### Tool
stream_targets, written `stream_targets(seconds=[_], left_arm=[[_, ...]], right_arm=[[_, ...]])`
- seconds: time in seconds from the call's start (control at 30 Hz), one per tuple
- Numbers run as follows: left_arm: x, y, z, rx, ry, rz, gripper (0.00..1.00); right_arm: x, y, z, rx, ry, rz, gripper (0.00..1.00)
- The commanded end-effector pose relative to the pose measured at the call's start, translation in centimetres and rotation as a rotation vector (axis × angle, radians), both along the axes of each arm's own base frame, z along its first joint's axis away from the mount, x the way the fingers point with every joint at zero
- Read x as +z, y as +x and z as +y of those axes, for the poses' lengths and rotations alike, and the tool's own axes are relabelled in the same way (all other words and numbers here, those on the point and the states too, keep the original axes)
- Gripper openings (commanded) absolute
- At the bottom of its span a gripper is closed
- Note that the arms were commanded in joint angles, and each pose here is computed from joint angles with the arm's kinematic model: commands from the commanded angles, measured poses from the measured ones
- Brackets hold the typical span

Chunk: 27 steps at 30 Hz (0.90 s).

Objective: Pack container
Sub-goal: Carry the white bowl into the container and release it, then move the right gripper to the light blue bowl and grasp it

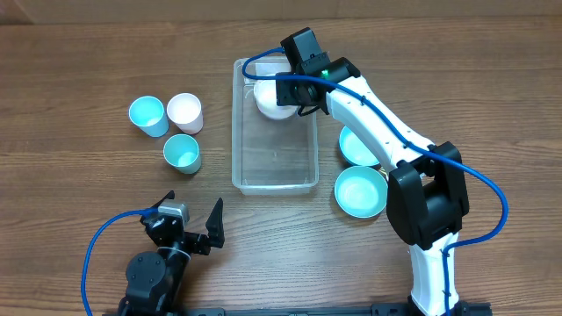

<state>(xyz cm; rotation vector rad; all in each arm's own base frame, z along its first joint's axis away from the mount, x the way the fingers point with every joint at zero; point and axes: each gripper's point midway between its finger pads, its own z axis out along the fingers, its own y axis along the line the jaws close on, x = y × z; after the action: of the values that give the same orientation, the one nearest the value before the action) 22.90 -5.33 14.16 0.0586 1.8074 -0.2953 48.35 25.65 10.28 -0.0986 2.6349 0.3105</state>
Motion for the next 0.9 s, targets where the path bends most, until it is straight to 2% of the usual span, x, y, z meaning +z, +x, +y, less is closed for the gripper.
stream_targets(seconds=[0.0, 0.07, 0.17, 0.27, 0.3, 0.37, 0.4, 0.5, 0.6, 0.67, 0.73, 0.77, 0.87], left_arm=[[0.0, 0.1, 0.2, 0.011, -0.013, -0.002, 1.00], [0.0, 0.1, 0.2, 0.011, -0.013, -0.002, 1.00], [0.0, 0.1, 0.2, 0.011, -0.013, -0.002, 1.00], [0.0, 0.1, 0.2, 0.011, -0.013, -0.002, 1.00], [0.0, 0.1, 0.2, 0.011, -0.013, -0.002, 1.00], [0.0, 0.1, 0.2, 0.011, -0.013, -0.002, 1.00], [0.0, 0.1, 0.2, 0.011, -0.013, -0.002, 1.00], [0.0, 0.1, 0.2, 0.011, -0.013, -0.002, 1.00], [0.0, 0.1, 0.2, 0.011, -0.013, -0.002, 1.00], [0.0, 0.1, 0.2, 0.011, -0.013, -0.002, 1.00], [0.0, 0.1, 0.2, 0.011, -0.013, -0.002, 1.00], [0.0, 0.1, 0.2, 0.011, -0.013, -0.002, 1.00], [0.0, 0.1, 0.2, 0.011, -0.013, -0.002, 1.00]], right_arm=[[1.0, 0.3, 0.5, 0.004, 0.027, -0.012, 0.56], [3.0, 0.3, 1.2, 0.024, 0.064, -0.015, 0.55], [9.1, 0.2, 0.0, 0.038, 0.058, -0.080, 0.55], [13.0, -0.1, -5.5, -0.066, 0.010, -0.101, 0.58], [13.4, -0.3, -7.8, -0.109, -0.009, -0.088, 0.62], [12.8, -0.5, -12.3, -0.193, -0.045, -0.033, 0.79], [11.5, -0.6, -15.3, -0.250, -0.063, 0.019, 1.00], [9.4, -0.5, -20.4, -0.342, -0.013, 0.095, 1.00], [9.4, -0.4, -22.0, -0.364, 0.053, 0.111, 1.00], [8.1, -1.5, -22.5, -0.283, 0.029, 0.159, 1.00], [6.1, -2.7, -23.0, -0.298, -0.006, 0.218, 1.00], [3.7, -4.1, -23.2, -0.323, -0.023, 0.290, 1.00], [-0.8, -6.4, -22.8, -0.384, -0.019, 0.397, 0.92]])
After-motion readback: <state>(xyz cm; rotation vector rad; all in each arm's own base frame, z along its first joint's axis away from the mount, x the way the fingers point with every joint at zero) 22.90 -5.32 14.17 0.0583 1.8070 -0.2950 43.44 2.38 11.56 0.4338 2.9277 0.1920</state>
